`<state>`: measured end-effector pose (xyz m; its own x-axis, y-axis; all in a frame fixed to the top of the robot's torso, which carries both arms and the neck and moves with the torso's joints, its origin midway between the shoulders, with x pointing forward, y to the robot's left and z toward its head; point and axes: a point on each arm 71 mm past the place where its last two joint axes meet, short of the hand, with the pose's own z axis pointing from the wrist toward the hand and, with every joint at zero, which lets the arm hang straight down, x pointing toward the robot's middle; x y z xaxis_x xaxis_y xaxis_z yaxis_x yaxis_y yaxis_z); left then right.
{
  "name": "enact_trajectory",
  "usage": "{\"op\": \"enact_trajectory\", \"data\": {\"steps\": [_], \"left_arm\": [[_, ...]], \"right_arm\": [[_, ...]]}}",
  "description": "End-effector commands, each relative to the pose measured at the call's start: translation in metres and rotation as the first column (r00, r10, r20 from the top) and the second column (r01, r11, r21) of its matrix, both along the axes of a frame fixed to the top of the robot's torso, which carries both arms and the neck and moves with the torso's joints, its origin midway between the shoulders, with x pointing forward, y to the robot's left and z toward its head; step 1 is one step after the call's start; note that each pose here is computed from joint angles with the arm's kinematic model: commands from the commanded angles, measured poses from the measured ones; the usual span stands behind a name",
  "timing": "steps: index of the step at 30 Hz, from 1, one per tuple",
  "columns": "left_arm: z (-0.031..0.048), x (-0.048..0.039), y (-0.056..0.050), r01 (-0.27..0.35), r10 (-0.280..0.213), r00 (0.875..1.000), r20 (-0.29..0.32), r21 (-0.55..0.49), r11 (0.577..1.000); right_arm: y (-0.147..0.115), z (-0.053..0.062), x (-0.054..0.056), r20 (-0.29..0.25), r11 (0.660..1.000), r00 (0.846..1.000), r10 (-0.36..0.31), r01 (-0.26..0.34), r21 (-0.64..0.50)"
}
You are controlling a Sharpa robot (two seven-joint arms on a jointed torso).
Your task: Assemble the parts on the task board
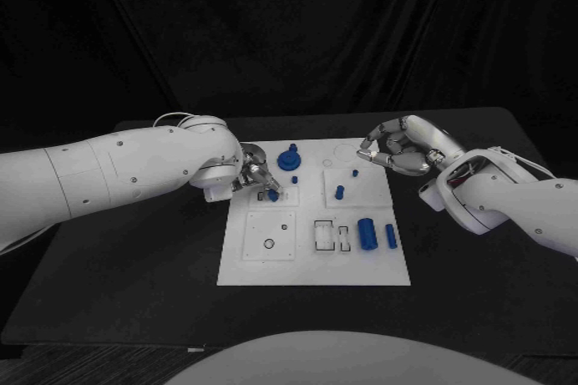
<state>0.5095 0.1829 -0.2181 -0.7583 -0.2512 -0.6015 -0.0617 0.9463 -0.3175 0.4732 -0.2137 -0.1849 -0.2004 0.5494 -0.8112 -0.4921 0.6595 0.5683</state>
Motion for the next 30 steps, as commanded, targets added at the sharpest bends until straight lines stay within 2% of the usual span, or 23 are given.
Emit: {"op": "enact_trajectory", "data": {"steps": [1, 13, 18, 24, 30], "left_arm": [[-0.0024, -0.0012, -0.002, 0.017, -0.017, 1.0, -0.011, -0.005, 1.0], [-0.002, -0.0015, -0.001, 0.005, -0.005, 1.0, 0.005, -0.017, 1.0], [0.0023, -0.0024, 0.002, -0.009, 0.012, 0.997, 0.075, -0.045, 0.999], [0.0109, -0.0068, 0.009, -0.015, 0.027, 0.982, 0.189, -0.066, 0.998], [0.0141, -0.0104, 0.011, -0.008, 0.026, 0.975, 0.221, -0.084, 0.996]], "right_arm": [[-0.001, -0.002, 0.0, -0.014, 1.0, 1.0, -0.011, 0.011, -0.005], [-0.001, -0.002, 0.0, -0.014, 1.0, 1.0, -0.013, 0.013, -0.005], [-0.002, -0.002, 0.0, -0.013, 1.0, 1.0, -0.016, 0.016, -0.005], [-0.004, -0.002, 0.0, -0.01, 1.0, 1.0, -0.019, 0.019, -0.004], [-0.004, -0.002, -0.001, -0.003, 1.0, 1.0, -0.022, 0.022, -0.001]]}}
